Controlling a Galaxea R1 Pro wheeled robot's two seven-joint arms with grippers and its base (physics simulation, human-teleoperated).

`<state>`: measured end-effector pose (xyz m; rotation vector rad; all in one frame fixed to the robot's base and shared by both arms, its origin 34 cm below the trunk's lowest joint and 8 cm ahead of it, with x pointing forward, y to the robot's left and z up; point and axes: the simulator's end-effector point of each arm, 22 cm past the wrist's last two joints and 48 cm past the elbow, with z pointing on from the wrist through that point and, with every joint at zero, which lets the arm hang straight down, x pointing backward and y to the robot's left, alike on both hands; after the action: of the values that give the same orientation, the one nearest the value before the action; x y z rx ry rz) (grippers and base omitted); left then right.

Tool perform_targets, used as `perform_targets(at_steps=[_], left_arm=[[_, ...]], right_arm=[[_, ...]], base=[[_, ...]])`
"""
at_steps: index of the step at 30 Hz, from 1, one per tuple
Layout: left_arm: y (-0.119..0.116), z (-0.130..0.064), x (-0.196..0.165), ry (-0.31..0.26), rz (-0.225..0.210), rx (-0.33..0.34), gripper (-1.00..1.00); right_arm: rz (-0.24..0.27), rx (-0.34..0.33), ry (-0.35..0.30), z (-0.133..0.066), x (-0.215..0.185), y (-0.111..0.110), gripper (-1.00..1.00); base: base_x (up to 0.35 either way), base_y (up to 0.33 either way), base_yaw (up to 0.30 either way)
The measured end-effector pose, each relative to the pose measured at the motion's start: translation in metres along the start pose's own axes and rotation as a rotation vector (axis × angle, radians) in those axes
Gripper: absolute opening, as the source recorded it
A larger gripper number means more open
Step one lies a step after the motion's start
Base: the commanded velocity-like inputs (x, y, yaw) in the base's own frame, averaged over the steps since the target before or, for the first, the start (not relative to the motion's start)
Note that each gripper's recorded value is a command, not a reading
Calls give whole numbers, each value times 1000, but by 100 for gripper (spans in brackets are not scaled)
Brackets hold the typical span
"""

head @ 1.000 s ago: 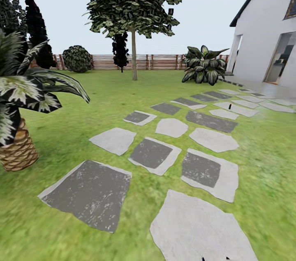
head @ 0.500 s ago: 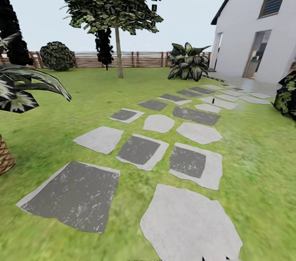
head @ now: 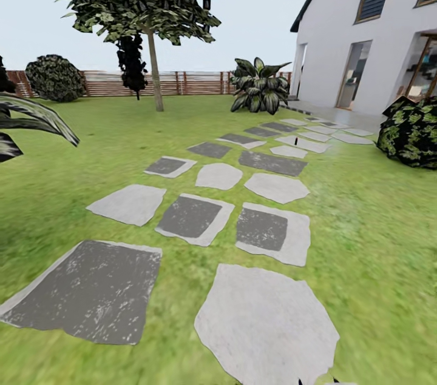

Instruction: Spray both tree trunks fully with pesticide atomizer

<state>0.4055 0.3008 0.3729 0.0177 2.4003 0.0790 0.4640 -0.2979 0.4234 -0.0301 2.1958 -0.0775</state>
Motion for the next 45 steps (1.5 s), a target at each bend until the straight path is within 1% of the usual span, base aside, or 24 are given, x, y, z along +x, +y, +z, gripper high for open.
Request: perform_targets(at_steps=[39, 45], left_arm=[[-5, 49, 90, 52, 7, -3, 100], [-4, 49, 94, 62, 6, -4, 100]], right_arm=[[-2, -3, 51, 34, 99, 7, 100], [-3, -3, 59, 34, 103, 7, 100]], base=[[0, 0, -176], [0, 0, -167]])
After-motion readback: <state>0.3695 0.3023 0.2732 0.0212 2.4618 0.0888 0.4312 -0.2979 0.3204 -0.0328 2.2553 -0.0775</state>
